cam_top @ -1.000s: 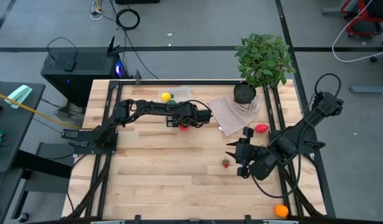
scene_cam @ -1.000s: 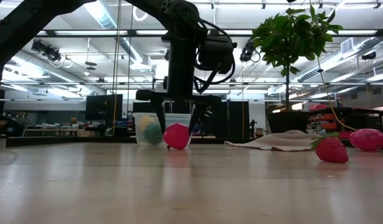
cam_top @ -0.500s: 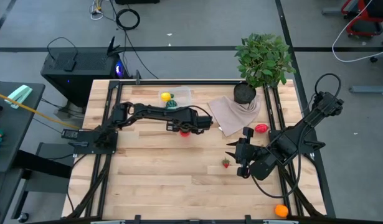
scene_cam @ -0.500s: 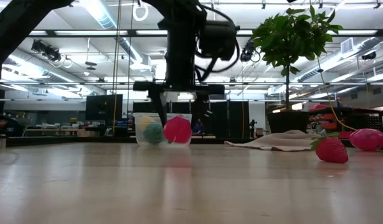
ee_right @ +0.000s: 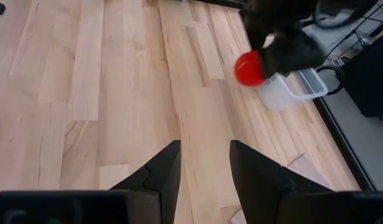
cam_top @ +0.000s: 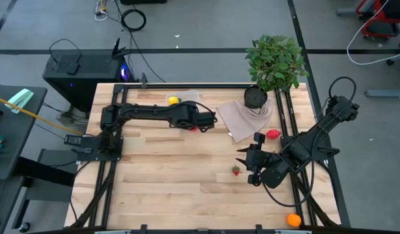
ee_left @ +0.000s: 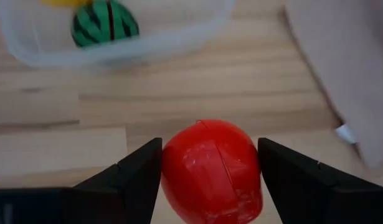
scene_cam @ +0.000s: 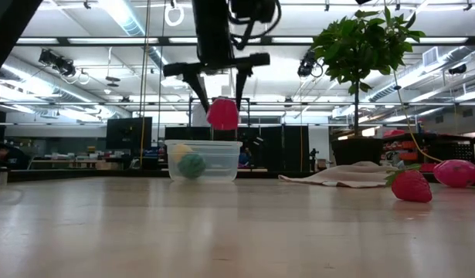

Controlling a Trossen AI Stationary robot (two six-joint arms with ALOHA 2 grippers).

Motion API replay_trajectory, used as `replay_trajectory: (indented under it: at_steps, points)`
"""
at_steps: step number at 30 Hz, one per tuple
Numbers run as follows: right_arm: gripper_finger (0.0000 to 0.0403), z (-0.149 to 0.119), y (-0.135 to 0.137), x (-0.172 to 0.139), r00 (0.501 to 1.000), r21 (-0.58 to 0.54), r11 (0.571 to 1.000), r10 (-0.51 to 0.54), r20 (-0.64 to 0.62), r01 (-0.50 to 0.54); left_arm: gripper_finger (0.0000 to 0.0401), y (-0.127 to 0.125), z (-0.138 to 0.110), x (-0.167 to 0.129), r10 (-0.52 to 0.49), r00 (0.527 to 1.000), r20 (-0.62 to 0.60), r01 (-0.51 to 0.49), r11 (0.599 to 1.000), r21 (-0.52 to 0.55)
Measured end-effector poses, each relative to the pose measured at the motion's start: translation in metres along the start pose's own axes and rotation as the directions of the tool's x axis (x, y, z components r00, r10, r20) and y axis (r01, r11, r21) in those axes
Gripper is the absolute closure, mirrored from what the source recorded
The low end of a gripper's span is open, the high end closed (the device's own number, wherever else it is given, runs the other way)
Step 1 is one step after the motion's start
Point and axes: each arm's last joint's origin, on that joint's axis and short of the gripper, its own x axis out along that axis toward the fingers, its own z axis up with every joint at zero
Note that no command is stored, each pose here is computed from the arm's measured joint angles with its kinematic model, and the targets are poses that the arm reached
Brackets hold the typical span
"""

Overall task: Pick and placing Produce into tupperware
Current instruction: Put the red apple into the container

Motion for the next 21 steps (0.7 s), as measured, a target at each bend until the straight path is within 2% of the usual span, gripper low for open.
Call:
replay_trajectory:
  at_steps: [7,21]
  points:
    - [0.0259,0.0,0.0,0.0,1.0,0.001,1.0,0.0,0.0,0.0,0.0149,0.009,0.028,-0.014,-0.031,0.997,0.075,0.034,0.999,-0.035]
    - [0.0259,0.0,0.0,0.0,1.0,0.019,1.0,0.004,-0.002,-0.004,0.0156,0.024,0.09,0.007,-0.021,0.994,0.103,0.024,0.999,-0.023]
